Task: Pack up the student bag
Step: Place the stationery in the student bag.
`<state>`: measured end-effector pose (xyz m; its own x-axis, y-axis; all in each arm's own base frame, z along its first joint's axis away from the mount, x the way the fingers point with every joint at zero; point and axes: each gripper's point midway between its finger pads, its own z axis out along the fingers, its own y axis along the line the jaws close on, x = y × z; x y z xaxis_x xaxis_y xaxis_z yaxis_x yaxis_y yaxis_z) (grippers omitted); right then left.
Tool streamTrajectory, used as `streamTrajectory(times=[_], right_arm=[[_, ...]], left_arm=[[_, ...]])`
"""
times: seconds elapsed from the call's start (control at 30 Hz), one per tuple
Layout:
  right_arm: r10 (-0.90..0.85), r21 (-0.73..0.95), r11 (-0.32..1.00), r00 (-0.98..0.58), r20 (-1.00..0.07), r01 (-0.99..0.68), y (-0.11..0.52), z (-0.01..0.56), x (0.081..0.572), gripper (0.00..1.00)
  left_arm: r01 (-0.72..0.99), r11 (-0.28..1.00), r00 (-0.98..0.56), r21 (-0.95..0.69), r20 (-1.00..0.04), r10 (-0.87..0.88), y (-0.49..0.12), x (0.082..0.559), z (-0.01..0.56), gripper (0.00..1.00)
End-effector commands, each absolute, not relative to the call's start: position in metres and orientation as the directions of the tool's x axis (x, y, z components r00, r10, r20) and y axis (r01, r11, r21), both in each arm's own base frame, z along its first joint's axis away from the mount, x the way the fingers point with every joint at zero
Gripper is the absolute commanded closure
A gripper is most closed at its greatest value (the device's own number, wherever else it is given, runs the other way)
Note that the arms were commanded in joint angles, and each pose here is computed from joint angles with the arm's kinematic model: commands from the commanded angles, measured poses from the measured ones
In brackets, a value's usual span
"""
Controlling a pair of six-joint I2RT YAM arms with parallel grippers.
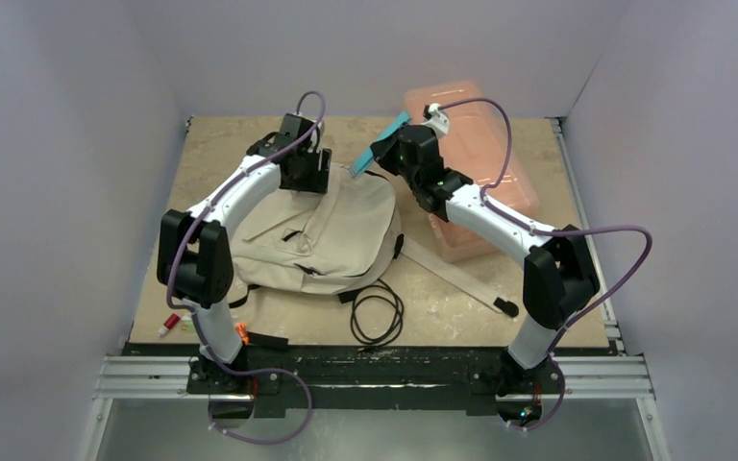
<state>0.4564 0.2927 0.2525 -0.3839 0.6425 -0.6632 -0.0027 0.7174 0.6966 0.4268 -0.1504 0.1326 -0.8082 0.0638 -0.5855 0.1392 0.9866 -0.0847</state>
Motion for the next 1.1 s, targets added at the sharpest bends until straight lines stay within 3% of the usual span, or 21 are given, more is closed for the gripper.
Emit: streamTrajectory(times=[0.0,0.17,0.23,0.33,0.43,0.57,0.63,0.73,0.87,1.07], right_arm=[[0.684,0.748,0.662,-0.37,-0.629,-0.046,0.297,0.275,0.455,1.0],[0.684,0.758,0.649,-0.392,-0.616,-0.06,0.304,0.274,0.456,1.0],[0.685,0.762,0.644,-0.398,-0.61,-0.06,0.306,0.272,0.456,1.0],[0.683,0.765,0.641,-0.406,-0.607,-0.064,0.308,0.27,0.456,1.0],[0.676,0.766,0.638,-0.422,-0.604,-0.075,0.312,0.269,0.455,1.0],[0.68,0.767,0.638,-0.416,-0.603,-0.068,0.311,0.267,0.458,1.0],[0.674,0.76,0.646,-0.416,-0.611,-0.069,0.312,0.269,0.46,1.0],[0.659,0.734,0.677,-0.399,-0.638,-0.056,0.307,0.271,0.464,1.0],[0.669,0.737,0.675,-0.388,-0.633,-0.037,0.298,0.271,0.466,1.0],[0.644,0.72,0.693,-0.42,-0.64,-0.034,0.303,0.262,0.47,1.0]], left_arm=[[0.196,0.979,-0.815,-0.061,-0.566,0.127,-0.164,0.422,0.131,0.32],[0.227,0.971,-0.815,-0.071,-0.56,0.149,-0.174,0.416,0.13,0.18],[0.215,0.975,-0.82,-0.05,-0.551,0.153,-0.171,0.417,0.126,0.17],[0.198,0.98,-0.819,-0.008,-0.551,0.161,-0.162,0.418,0.128,0.25],[0.246,0.966,-0.793,-0.082,-0.589,0.152,-0.175,0.411,0.146,0.32],[0.369,0.826,-0.841,-0.427,-0.532,0.1,-0.233,0.382,0.164,0.56],[0.363,0.738,-0.872,-0.569,-0.486,0.054,-0.251,0.364,0.169,0.6],[0.367,0.618,-0.88,-0.695,-0.476,-0.013,-0.267,0.346,0.181,0.57],[0.357,0.558,-0.887,-0.749,-0.459,-0.049,-0.272,0.335,0.185,0.46],[0.344,0.614,-0.853,-0.71,-0.51,-0.112,-0.246,0.338,0.193,0.33]])
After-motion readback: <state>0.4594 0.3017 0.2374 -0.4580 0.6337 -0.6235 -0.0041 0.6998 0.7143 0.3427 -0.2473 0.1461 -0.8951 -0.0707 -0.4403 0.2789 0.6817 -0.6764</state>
